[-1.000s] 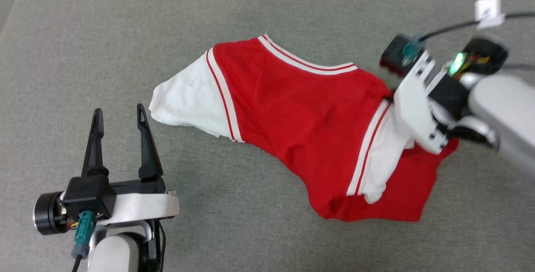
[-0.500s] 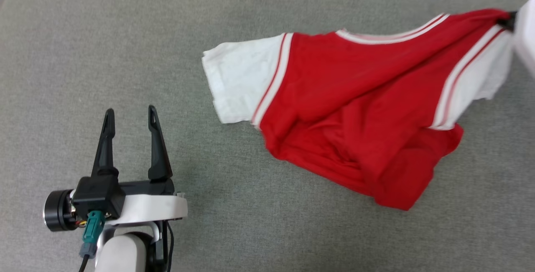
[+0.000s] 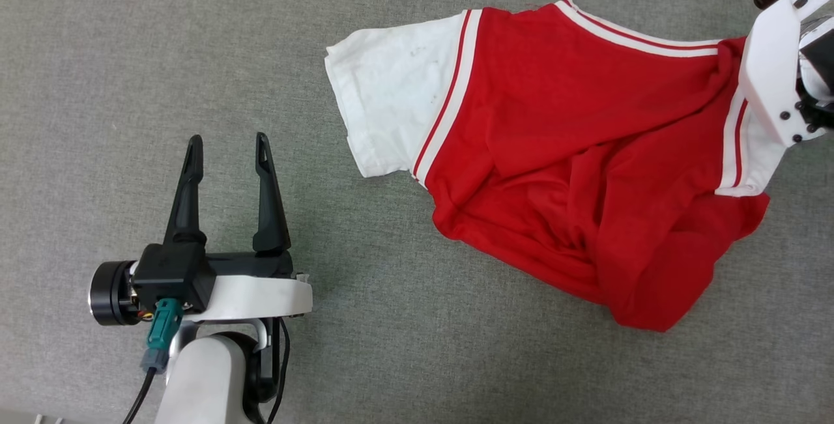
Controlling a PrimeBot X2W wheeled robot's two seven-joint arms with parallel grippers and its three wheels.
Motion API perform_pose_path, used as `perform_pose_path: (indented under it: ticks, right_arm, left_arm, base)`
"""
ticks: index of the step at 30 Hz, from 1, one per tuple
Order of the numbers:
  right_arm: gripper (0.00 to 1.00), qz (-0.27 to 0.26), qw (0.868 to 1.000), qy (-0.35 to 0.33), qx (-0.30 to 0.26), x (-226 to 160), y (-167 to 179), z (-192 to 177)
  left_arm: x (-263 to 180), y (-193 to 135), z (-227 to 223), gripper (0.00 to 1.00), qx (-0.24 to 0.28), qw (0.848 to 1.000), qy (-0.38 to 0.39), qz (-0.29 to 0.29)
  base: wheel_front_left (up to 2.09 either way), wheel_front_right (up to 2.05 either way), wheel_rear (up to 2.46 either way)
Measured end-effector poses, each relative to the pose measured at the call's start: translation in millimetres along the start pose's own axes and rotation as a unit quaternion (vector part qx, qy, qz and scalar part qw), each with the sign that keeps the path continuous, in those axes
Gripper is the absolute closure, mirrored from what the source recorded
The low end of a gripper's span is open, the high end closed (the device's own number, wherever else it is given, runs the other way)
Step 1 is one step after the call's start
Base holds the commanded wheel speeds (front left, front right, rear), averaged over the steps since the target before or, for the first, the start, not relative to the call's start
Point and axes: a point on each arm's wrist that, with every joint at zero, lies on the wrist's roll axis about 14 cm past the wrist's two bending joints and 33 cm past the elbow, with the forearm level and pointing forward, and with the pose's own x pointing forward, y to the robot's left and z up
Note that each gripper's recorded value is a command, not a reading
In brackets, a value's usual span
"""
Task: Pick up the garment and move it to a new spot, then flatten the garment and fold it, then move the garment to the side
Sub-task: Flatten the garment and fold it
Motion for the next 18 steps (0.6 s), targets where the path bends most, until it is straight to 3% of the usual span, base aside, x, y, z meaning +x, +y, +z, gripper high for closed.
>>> perform_pose_path:
  ticks: [2, 3, 4, 7, 10, 18]
  right_arm:
    - [1.0, 0.0, 1.0, -0.012, 0.009, 0.2, 1.1, 0.2]
    - [0.73, -0.002, 1.0, -0.024, 0.017, -1.9, -0.8, 2.3]
    - [0.0, -0.006, 0.999, -0.044, 0.02, -4.4, -2.9, 6.1]
    - [0.0, -0.016, 0.994, -0.105, 0.021, -16.4, -4.3, 19.5]
    - [0.0, -0.042, 0.978, -0.205, 0.022, -44.6, -19.4, 45.8]
    - [0.0, -0.127, 0.899, -0.419, 0.025, -129.7, -58.4, 72.8]
  left_arm:
    - [-0.2, 0.1, 0.2, 0.0, 0.0, 1.0, 0.0, 0.0]
    - [-0.3, 0.5, 0.9, 0.0, 0.0, 1.0, 0.0, 0.001]
    - [-0.7, 1.3, 1.5, 0.0, 0.001, 1.0, -0.001, 0.002]
    - [-3.3, 4.0, 4.0, 0.0, 0.003, 1.0, -0.002, 0.002]
    - [-3.7, 6.7, 12.1, 0.0, 0.007, 1.0, -0.013, 0.001]
    - [3.6, 5.2, 19.3, 0.0, 0.012, 0.999, -0.02, -0.032]
  base:
    - [0.0, 0.0, 0.0]
    - [0.0, 0.0, 0.0]
    - [0.0, 0.0, 0.0]
    - [0.0, 0.0, 0.0]
    - [0.0, 0.0, 0.0]
    - [0.0, 0.0, 0.0]
